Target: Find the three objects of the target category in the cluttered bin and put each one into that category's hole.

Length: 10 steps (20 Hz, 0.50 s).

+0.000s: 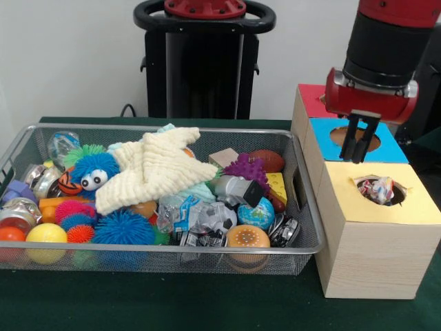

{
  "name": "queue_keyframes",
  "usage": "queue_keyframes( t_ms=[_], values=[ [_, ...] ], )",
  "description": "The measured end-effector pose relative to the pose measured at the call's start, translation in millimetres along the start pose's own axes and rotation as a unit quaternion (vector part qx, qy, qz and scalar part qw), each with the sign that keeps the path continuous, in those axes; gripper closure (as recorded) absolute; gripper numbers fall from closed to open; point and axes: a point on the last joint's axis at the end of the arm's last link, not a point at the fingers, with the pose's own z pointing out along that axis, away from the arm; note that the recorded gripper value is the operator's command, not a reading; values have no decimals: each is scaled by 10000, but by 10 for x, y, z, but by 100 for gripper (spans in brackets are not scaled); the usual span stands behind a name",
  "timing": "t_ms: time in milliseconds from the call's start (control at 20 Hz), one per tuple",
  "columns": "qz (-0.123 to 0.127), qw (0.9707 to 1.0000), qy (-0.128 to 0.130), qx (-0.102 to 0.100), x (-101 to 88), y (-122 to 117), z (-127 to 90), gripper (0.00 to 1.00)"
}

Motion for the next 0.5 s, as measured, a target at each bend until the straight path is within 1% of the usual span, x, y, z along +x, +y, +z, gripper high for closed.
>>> queue_keyframes(
  t_ms=[50,250,500],
  values=[
    [48,10000,-34,-27,-37,-53,-73,100],
    [153,9997,-153,-90,-143,-165,-254,100],
    [162,9996,-201,-114,-164,-171,-323,100]
  ],
)
